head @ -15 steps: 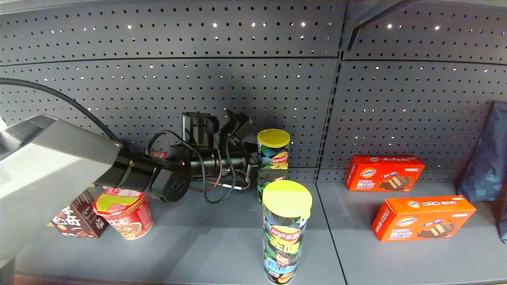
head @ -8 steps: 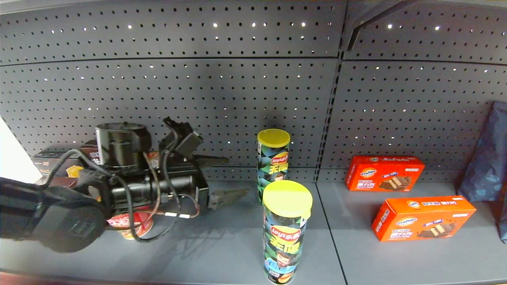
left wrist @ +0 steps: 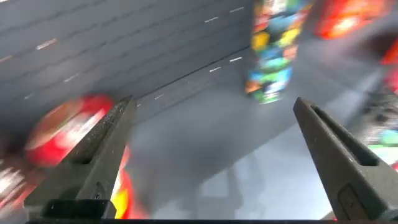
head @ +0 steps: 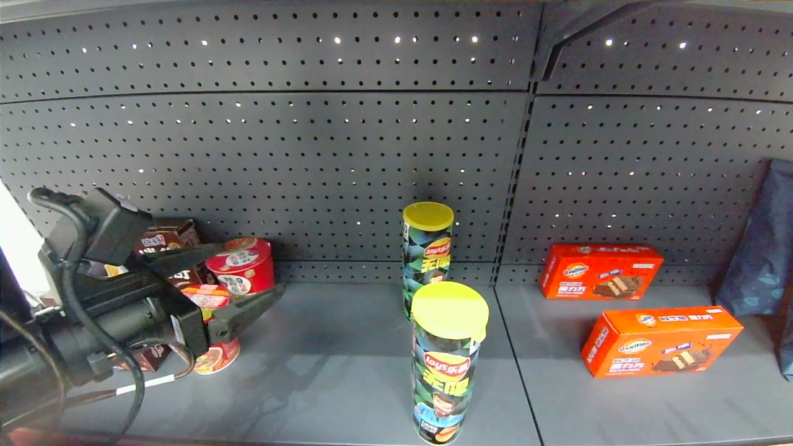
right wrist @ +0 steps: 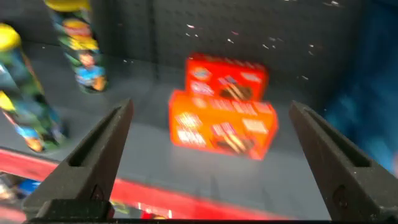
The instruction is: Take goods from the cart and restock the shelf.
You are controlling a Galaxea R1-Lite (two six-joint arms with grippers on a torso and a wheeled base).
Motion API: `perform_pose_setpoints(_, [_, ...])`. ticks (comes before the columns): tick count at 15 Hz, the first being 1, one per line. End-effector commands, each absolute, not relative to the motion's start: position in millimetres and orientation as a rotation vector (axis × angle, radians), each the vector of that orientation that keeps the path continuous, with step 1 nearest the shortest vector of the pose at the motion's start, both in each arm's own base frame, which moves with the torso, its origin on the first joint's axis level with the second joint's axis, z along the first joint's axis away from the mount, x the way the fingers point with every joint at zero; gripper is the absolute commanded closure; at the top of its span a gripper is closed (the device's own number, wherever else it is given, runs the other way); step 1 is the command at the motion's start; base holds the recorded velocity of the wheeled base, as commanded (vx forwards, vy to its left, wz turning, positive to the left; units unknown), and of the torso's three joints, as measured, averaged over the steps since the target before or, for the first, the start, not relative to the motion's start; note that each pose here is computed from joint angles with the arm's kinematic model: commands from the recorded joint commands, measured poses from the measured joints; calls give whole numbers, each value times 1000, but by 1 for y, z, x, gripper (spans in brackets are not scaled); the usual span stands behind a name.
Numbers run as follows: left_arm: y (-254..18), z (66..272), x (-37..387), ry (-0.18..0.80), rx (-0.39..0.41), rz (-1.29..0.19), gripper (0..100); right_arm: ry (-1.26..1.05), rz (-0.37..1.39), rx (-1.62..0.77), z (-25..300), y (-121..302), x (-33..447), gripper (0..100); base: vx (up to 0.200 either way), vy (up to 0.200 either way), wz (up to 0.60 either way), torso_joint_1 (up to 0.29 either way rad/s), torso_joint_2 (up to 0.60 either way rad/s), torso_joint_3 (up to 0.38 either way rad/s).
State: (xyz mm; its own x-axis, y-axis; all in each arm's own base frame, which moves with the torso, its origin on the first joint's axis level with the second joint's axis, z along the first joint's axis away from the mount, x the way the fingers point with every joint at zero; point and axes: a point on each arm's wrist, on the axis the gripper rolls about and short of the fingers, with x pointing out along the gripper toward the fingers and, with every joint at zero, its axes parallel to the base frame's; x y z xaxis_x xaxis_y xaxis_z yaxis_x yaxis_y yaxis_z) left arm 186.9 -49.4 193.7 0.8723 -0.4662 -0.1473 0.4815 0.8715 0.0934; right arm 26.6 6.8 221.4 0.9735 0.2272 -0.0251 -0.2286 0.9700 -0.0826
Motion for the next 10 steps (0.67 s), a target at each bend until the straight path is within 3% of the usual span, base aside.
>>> perform_pose_setpoints(1, [-51,203,166,79,136,-462,0,195,398,-128,232,47,93,0,0,0,0,0,0,0])
perform_pose_setpoints(3, [-49,200,159,109,147,-344,0,299,509,-132,209,72,93,0,0,0,0,0,0,0])
perform_pose_setpoints(6, [-43,183,148,154,149,-323,0,374,551,-159,167,96,95,0,0,0,0,0,0,0])
perform_pose_setpoints(10, [-39,180,146,162,147,-303,0,420,592,-210,149,111,100,0,0,0,0,0,0,0])
